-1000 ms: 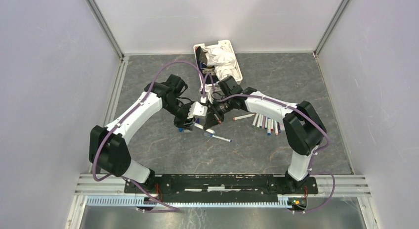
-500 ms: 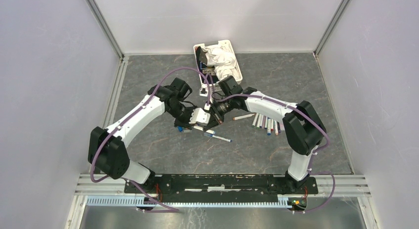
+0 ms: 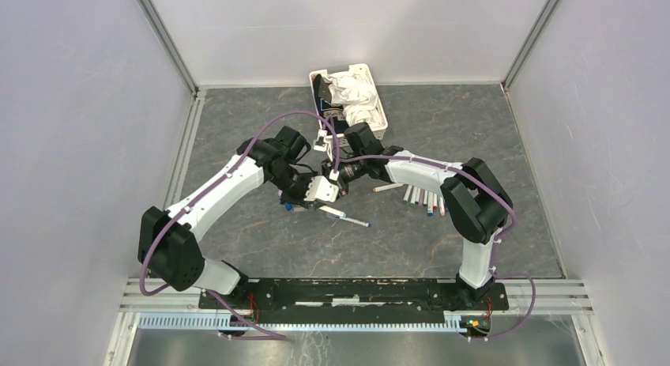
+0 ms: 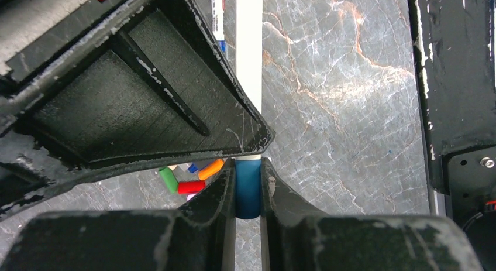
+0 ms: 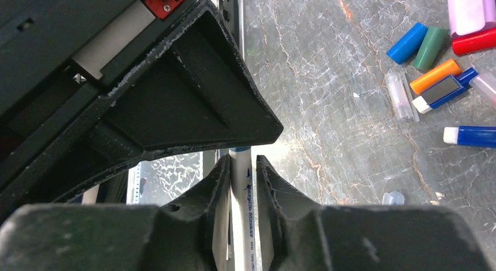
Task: Open the pen caps
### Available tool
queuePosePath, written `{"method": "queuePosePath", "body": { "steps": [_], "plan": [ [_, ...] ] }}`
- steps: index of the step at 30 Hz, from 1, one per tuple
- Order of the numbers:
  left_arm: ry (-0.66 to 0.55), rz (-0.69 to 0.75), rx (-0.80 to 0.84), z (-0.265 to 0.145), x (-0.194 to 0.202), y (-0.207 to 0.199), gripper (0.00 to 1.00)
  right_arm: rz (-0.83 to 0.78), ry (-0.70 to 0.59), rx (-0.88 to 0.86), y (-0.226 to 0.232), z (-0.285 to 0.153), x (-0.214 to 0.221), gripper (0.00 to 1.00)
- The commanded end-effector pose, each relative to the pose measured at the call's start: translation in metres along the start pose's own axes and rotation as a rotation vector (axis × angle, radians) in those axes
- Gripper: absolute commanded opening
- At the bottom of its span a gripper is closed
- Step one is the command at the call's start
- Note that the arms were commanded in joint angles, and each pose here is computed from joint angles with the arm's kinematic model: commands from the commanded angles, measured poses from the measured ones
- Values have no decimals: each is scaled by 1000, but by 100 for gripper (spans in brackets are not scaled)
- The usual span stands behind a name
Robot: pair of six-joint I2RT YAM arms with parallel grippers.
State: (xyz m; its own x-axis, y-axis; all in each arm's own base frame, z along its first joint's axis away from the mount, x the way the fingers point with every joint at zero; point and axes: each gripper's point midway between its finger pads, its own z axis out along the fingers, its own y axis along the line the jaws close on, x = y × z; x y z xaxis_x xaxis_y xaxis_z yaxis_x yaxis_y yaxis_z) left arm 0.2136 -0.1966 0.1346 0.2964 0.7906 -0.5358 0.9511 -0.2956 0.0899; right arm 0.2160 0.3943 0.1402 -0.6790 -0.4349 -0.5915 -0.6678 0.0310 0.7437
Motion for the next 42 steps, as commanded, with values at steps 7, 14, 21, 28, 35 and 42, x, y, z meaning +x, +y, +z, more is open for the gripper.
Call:
{"method": "queuePosePath", "body": {
  "steps": [7,14,21,28,35,42],
  "plan": [
    [33,66,-131,-25,-7,29,2,-8,43,-4,3,-6,26,0],
    [140,24,-167,-55,46,49,2,61,75,103,-12,-32,69,0],
    [182,28,-204,-66,63,62,2,79,116,216,-29,-54,88,0],
    [5,-132,-174,-16,57,51,2,155,-117,723,-96,-150,49,0],
    [-2,-255,-170,26,77,54,2,253,-279,1112,-137,-219,62,0],
    [28,-306,-197,37,88,62,9,355,-437,1185,-158,-227,57,0]
  ]
}}
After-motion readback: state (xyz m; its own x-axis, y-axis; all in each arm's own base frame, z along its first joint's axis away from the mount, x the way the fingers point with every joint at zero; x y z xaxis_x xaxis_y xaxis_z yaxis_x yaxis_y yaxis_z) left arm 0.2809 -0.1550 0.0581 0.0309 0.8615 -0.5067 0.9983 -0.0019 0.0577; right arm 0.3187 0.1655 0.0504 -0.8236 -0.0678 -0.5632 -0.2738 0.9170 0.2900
